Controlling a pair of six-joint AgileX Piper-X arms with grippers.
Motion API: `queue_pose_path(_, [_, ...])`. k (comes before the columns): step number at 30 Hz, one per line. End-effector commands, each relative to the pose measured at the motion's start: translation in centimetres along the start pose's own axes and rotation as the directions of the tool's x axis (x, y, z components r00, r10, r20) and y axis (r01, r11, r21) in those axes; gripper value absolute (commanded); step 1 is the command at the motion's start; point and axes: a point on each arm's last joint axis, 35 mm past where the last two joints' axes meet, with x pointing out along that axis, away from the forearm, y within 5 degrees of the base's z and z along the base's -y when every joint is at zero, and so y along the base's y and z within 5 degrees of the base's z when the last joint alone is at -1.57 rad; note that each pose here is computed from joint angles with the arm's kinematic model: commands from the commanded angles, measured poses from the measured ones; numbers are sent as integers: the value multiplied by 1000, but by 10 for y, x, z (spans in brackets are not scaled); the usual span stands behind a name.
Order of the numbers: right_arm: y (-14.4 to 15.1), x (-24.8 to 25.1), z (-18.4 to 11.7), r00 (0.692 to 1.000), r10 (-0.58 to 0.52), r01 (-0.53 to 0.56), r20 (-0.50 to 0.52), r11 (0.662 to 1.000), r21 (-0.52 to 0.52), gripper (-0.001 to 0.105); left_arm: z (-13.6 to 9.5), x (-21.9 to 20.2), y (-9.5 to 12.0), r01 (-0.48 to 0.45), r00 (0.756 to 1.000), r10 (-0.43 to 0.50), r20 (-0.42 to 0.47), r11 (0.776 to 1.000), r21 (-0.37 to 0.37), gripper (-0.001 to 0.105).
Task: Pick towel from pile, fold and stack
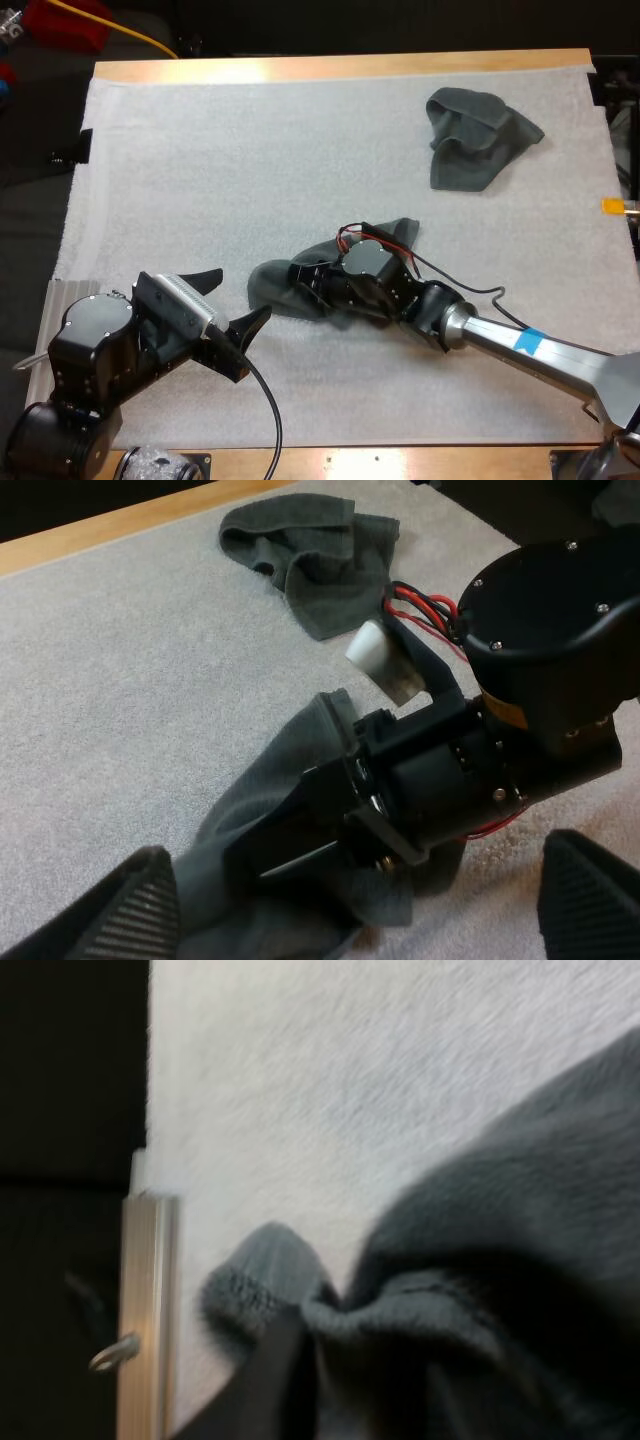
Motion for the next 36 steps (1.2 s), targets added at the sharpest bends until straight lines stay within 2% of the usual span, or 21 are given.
queue_pose_path(1, [6, -2, 3, 998, 58, -58, -1, 998, -9, 52, 2, -2, -2, 10, 1000, -10, 3, 1000, -5, 71])
queue_pose_path(3, [9, -2, 4, 995, 97, -97, -13, 995, -16, 68, 2, -2, -2, 10, 1000, -10, 3, 1000, -5, 71])
queue_pose_path(4, [10, -2, 4, 993, 113, -113, -19, 993, -21, 72, 2, -2, -2, 10, 1000, -10, 3, 1000, -5, 71])
queue_pose_path(8, [17, -7, 3, 978, 192, -195, -79, 980, -29, 72, 2, -2, -2, 10, 1000, -10, 3, 1000, -5, 71])
queue_pose_path(12, [22, -16, 6, 978, 189, -193, -87, 981, -36, 71, 2, -2, -2, 10, 1000, -10, 3, 1000, -5, 71])
queue_pose_path(17, [22, -37, 6, 996, 31, -42, -85, 991, -130, 71, 2, -2, -2, 10, 1000, -10, 3, 1000, -5, 71])
queue_pose_path(25, [24, -73, 6, 987, -137, 119, -86, 975, -187, 71, 1, -2, -2, 17, 1000, -17, -7, 1000, -9, 71])
queue_pose_path(31, [21, -89, 2, 964, -246, 214, -101, 942, -258, 71, -7, -2, -1, 6, 997, -9, -70, 999, -36, 71])
queue_pose_path(36, [13, -96, -4, 924, -361, 298, -124, 886, -355, 71, -12, -3, 0, -2, 994, -4, -112, 998, -56, 71])
